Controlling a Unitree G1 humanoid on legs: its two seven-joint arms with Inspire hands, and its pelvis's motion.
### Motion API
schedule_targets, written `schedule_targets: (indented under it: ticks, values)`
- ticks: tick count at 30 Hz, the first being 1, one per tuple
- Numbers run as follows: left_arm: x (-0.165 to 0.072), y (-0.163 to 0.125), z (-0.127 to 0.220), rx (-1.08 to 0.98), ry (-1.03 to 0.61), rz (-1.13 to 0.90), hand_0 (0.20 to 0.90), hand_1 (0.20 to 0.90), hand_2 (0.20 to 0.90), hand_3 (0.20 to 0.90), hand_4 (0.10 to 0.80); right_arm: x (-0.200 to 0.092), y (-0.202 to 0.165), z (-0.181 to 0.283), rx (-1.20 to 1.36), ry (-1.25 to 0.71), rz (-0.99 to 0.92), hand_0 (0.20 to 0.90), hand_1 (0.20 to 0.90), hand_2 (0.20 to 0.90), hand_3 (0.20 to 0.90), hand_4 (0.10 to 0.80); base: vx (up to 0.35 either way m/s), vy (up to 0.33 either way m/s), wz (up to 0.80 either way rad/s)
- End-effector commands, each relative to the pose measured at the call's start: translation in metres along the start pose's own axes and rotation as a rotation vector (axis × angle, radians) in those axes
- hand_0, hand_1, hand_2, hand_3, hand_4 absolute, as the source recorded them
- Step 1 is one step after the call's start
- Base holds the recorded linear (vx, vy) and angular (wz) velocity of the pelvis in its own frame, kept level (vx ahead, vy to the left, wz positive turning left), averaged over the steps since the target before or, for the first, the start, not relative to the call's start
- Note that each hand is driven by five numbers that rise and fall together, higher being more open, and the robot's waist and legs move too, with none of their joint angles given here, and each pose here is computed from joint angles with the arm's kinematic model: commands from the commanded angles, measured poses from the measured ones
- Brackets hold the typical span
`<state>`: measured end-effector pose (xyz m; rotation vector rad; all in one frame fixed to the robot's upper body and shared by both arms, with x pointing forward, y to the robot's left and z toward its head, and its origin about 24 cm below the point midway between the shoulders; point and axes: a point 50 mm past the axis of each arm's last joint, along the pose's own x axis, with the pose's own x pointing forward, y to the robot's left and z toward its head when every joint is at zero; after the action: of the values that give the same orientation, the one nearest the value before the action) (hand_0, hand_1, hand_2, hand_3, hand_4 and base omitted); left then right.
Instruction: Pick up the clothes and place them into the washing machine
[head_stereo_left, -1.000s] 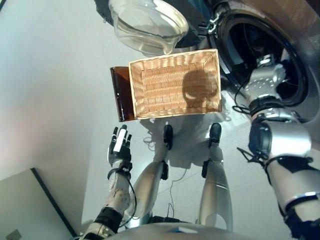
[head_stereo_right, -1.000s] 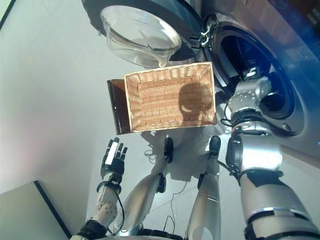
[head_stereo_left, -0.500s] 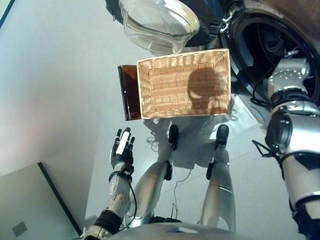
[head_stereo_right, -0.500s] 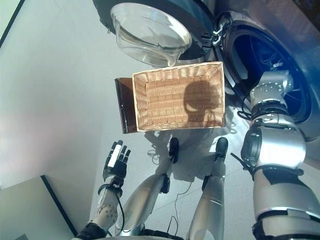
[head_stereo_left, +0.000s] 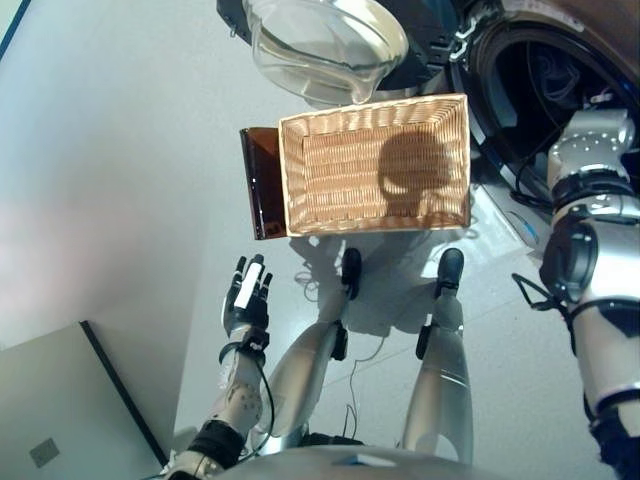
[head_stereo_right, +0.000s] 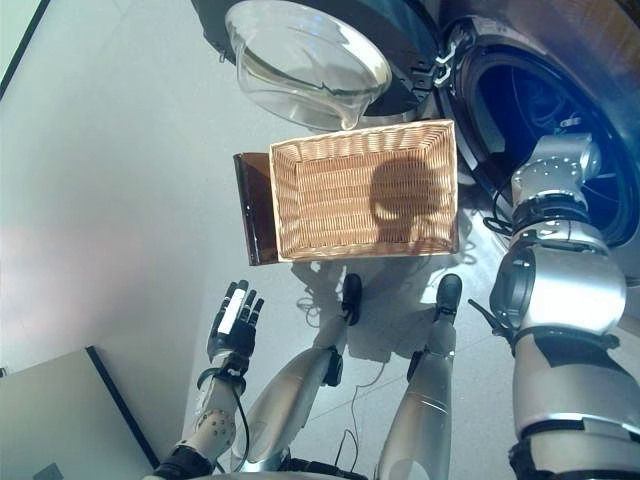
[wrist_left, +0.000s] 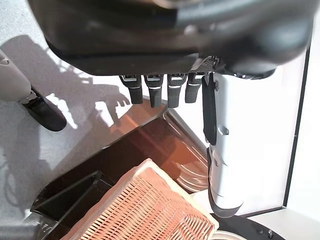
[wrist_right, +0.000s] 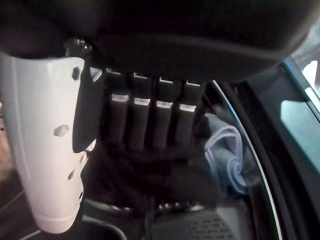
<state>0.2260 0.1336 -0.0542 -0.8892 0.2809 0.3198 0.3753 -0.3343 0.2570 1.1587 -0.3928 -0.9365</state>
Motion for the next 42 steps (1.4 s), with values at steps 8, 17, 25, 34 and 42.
schedule_targets:
  ticks: [8, 17, 25, 34, 42]
  values:
    - [-0.002, -0.002, 0.016, 0.022, -0.076, -0.043, 0.9, 0.9, 0.9, 0.9, 0.8, -0.026, 0.078, 0.063, 0.021, -0.234, 0.281, 0.9, 0.9, 0.9, 0.9, 0.8, 0.0, 0.0, 0.0]
    - [-0.001, 0.001, 0.016, 0.021, -0.075, -0.026, 0.9, 0.9, 0.9, 0.9, 0.8, -0.024, 0.071, 0.049, 0.012, -0.203, 0.27, 0.9, 0.9, 0.9, 0.9, 0.8, 0.0, 0.0, 0.0]
    - [0.001, -0.002, 0.016, 0.003, -0.085, -0.02, 0.9, 0.9, 0.9, 0.9, 0.8, -0.035, 0.061, 0.001, -0.076, -0.123, 0.299, 0.9, 0.9, 0.9, 0.9, 0.8, 0.0, 0.0, 0.0]
    - [0.005, -0.006, 0.018, -0.03, -0.108, 0.01, 0.9, 0.9, 0.9, 0.9, 0.8, -0.087, 0.049, -0.091, -0.103, 0.082, 0.387, 0.9, 0.9, 0.9, 0.9, 0.8, -0.001, 0.001, 0.0]
    - [0.006, -0.002, 0.019, -0.051, -0.121, 0.055, 0.9, 0.9, 0.9, 0.9, 0.8, -0.135, 0.031, -0.14, -0.154, 0.211, 0.517, 0.9, 0.9, 0.9, 0.9, 0.8, 0.0, 0.0, 0.0]
